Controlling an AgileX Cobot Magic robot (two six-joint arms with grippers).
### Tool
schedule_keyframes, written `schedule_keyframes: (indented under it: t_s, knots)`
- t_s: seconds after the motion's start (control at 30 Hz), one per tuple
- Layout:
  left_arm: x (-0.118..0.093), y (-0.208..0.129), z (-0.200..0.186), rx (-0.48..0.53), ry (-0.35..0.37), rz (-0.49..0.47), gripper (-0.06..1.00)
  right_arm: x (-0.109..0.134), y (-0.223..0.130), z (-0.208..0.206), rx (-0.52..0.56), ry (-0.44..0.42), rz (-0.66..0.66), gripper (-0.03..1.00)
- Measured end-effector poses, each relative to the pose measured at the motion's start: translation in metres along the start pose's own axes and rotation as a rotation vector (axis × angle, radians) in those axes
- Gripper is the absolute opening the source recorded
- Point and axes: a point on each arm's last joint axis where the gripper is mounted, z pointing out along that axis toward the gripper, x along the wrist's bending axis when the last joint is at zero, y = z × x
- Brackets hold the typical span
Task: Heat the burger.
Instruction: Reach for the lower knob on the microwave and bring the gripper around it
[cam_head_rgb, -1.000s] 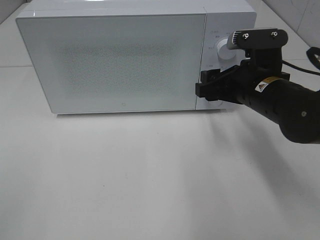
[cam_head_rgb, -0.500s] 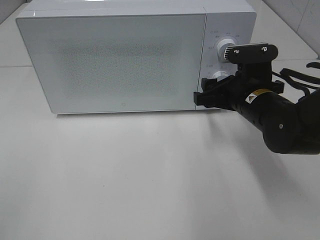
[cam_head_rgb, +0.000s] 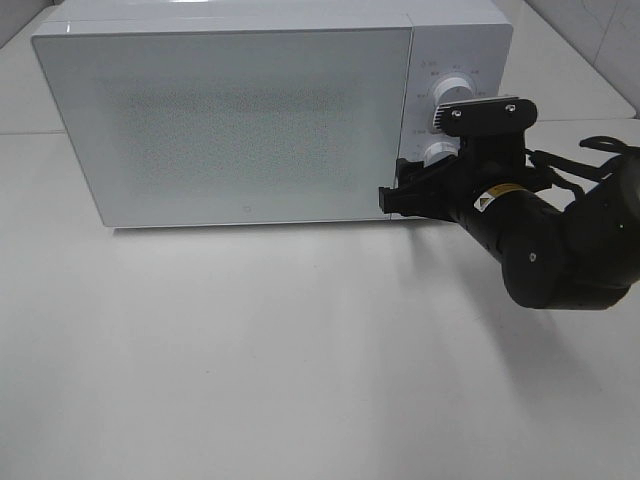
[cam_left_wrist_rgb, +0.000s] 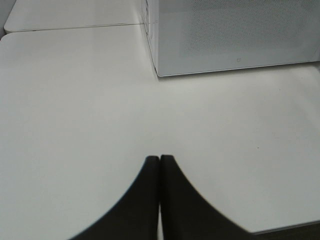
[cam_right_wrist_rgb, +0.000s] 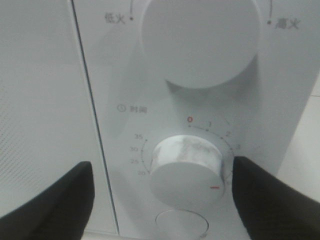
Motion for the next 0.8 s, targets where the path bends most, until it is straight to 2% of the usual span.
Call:
schedule_keyframes:
  t_s: [0.17,0.43,0.5,0.6,0.67,0.8]
  knots:
    - [0.0,0.0,0.0,0.0,0.0,0.0,0.0,0.0007,-0.0033,0.0022,0.007,-0.001,-0.002,0.7]
    - [0.0,0.0,0.0,0.0,0.0,0.0,0.0,-0.0012,0.0001,0.0042,-0.012,-0.029,0.016,0.62]
    - [0.0,0.0,0.0,0.0,0.0,0.0,0.0,-0.0027,0.0002,0.0046,-0.01,-0.047,0.027,0.55]
    - [0.0,0.0,0.0,0.0,0.0,0.0,0.0,-0.0028,0.0002,0.0045,-0.009,-0.048,0.028,0.53]
    - [0.0,0.0,0.0,0.0,0.0,0.0,0.0,-0.0037,-0.0001,0.0045,-0.007,-0.058,0.033,0.42]
    - [0.0001,0.0,0.0,0.0,0.001,0.0,0.0,-0.0039,-0.0001,0.0045,-0.006,-0.06,0.035,0.42]
